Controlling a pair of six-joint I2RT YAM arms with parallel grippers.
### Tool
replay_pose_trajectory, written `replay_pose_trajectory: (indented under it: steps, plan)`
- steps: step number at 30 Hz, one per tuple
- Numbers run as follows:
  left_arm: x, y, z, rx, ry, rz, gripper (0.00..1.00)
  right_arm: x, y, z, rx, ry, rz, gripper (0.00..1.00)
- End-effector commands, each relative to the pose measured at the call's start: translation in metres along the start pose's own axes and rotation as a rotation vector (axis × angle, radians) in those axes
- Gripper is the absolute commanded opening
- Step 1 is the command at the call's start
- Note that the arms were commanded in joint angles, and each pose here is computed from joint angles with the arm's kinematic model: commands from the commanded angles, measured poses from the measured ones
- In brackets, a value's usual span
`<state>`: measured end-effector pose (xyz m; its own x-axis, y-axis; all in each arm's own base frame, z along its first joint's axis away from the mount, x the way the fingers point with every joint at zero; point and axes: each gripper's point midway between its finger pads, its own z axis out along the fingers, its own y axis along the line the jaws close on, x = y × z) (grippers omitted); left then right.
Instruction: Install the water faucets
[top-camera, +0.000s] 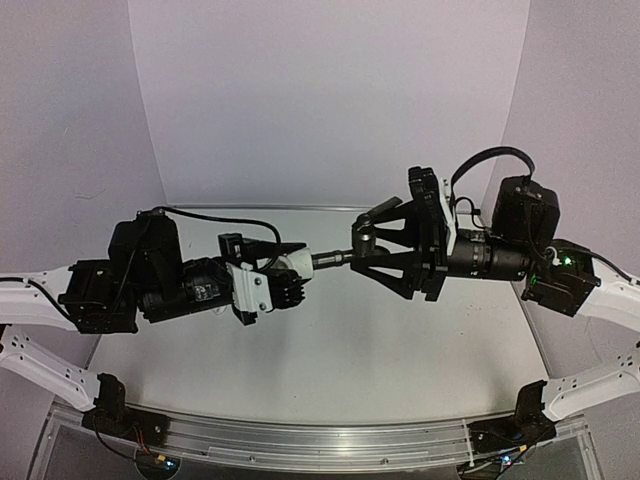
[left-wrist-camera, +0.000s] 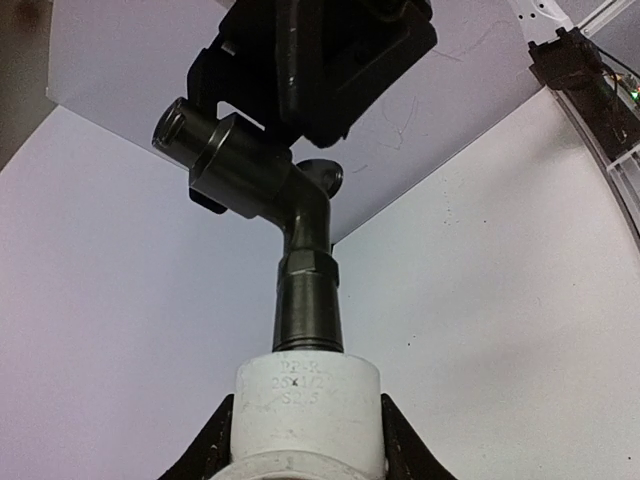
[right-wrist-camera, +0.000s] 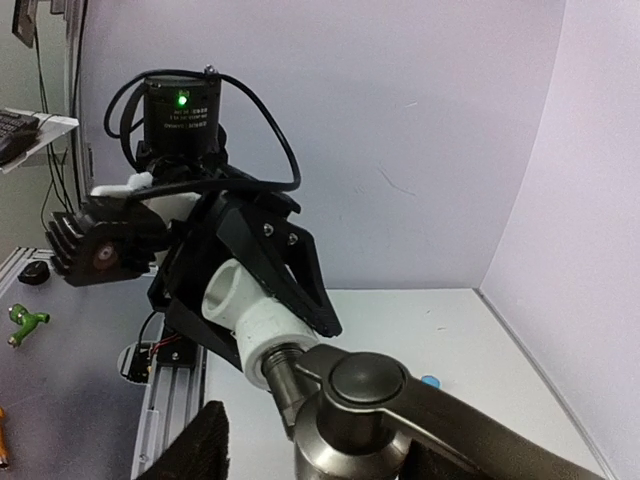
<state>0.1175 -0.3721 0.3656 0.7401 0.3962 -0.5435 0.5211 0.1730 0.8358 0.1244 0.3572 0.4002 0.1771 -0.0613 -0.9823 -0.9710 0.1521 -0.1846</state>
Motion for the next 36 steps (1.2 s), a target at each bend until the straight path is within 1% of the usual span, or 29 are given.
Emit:
replay_pose_trajectory:
  steps: [1, 4, 7, 13, 18, 24, 29, 31, 33, 36]
  plan:
    - [-0.023, 0.049, -0.017, -0.118, -0.068, -0.215, 0.0, -0.034, 0.003, -0.011, -0.009, -0.09, -0.074, 0.58]
    - [-0.024, 0.048, -0.019, -0.111, -0.088, -0.249, 0.0, -0.035, 0.006, -0.01, -0.031, -0.094, -0.076, 0.54]
    - [-0.026, 0.04, -0.021, -0.093, -0.123, -0.253, 0.0, -0.035, 0.014, -0.008, -0.08, -0.097, -0.052, 0.54]
    - [-0.045, 0.03, -0.025, -0.013, -0.222, -0.286, 0.0, -0.03, 0.025, -0.004, -0.156, -0.085, -0.013, 0.51]
    - [-0.051, 0.023, -0.021, 0.04, -0.237, -0.309, 0.0, -0.033, 0.03, -0.001, -0.198, -0.089, 0.011, 0.49]
    - [-0.051, 0.022, -0.016, 0.038, -0.238, -0.314, 0.0, -0.032, 0.031, 0.001, -0.206, -0.086, 0.024, 0.29]
    - [-0.051, 0.021, -0.014, 0.044, -0.232, -0.316, 0.0, -0.032, 0.03, 0.0, -0.199, -0.085, 0.028, 0.1]
    - [-0.049, 0.021, -0.014, 0.039, -0.224, -0.312, 0.0, -0.032, 0.028, 0.0, -0.187, -0.085, 0.03, 0.04]
    - [-0.047, 0.023, -0.015, 0.029, -0.216, -0.308, 0.0, -0.033, 0.026, -0.001, -0.174, -0.087, 0.031, 0.0]
    - [-0.045, 0.025, -0.016, 0.009, -0.211, -0.299, 0.01, -0.038, 0.023, -0.003, -0.154, -0.096, 0.025, 0.0]
